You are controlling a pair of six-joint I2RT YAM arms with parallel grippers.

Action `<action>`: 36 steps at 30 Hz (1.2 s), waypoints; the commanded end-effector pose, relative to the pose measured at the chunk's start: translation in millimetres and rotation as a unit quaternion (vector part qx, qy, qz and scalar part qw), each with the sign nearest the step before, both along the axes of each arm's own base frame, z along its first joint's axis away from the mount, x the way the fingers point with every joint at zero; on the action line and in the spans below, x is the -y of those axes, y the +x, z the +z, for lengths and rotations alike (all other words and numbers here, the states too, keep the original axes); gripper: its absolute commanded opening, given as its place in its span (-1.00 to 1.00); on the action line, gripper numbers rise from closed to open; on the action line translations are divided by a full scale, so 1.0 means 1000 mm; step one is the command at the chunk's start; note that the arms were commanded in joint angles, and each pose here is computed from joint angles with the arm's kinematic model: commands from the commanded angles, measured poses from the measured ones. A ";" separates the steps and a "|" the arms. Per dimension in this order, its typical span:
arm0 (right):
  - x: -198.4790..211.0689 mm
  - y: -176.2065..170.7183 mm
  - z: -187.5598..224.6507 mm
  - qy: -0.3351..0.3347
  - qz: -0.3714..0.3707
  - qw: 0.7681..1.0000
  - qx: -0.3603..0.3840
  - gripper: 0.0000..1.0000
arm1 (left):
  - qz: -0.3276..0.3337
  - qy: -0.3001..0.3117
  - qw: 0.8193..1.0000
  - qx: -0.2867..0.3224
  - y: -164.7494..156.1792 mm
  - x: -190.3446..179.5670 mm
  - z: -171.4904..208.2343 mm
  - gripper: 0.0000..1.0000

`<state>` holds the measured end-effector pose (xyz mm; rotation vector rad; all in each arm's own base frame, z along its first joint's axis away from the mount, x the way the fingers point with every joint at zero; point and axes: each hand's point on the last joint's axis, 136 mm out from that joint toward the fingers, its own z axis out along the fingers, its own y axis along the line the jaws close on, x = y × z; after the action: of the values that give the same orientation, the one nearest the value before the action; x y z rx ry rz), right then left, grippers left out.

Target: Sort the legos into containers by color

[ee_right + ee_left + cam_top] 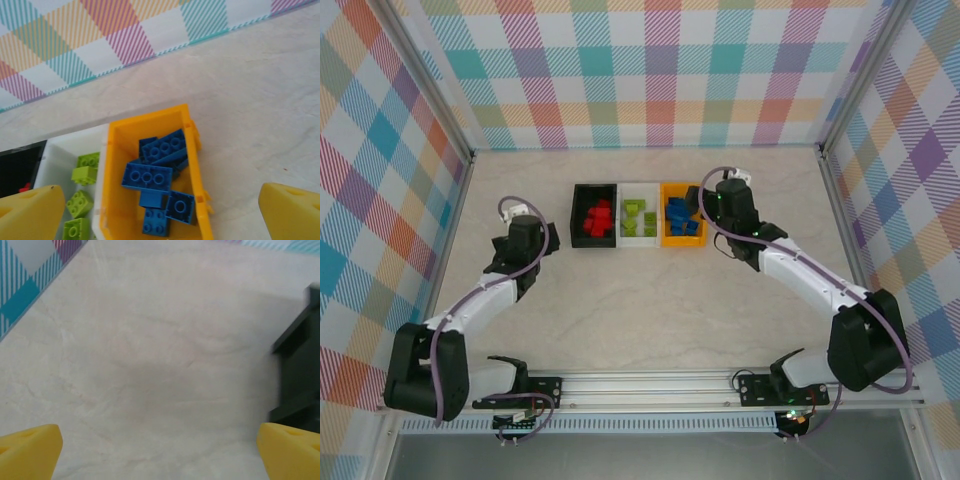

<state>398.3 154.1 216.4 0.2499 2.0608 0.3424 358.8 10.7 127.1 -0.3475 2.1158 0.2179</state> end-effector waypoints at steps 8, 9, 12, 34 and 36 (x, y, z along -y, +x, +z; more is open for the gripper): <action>0.065 -0.011 0.013 -0.008 -0.086 0.996 0.032 0.99 | -0.021 -0.012 0.998 0.062 0.035 -0.017 -0.029 1.00; 0.072 -0.011 0.013 -0.017 -0.085 0.995 0.043 0.99 | -0.017 -0.012 0.997 0.069 0.035 -0.018 -0.032 1.00; 0.093 -0.013 0.007 -0.063 -0.088 0.992 0.067 0.99 | -0.084 -0.013 0.992 0.095 0.035 0.004 -0.038 1.00; 0.145 -0.001 -0.123 -0.156 -0.012 0.985 0.068 0.99 | -0.106 -0.011 0.991 0.082 0.038 0.013 -0.047 1.00; 0.148 -0.002 -0.124 -0.150 -0.014 0.986 0.072 0.99 | -0.106 -0.010 0.991 0.082 0.038 0.013 -0.047 1.00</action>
<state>384.5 -1.4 65.3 0.1150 2.0589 -0.0359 387.9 3.0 66.1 -0.1708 2.0218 0.0527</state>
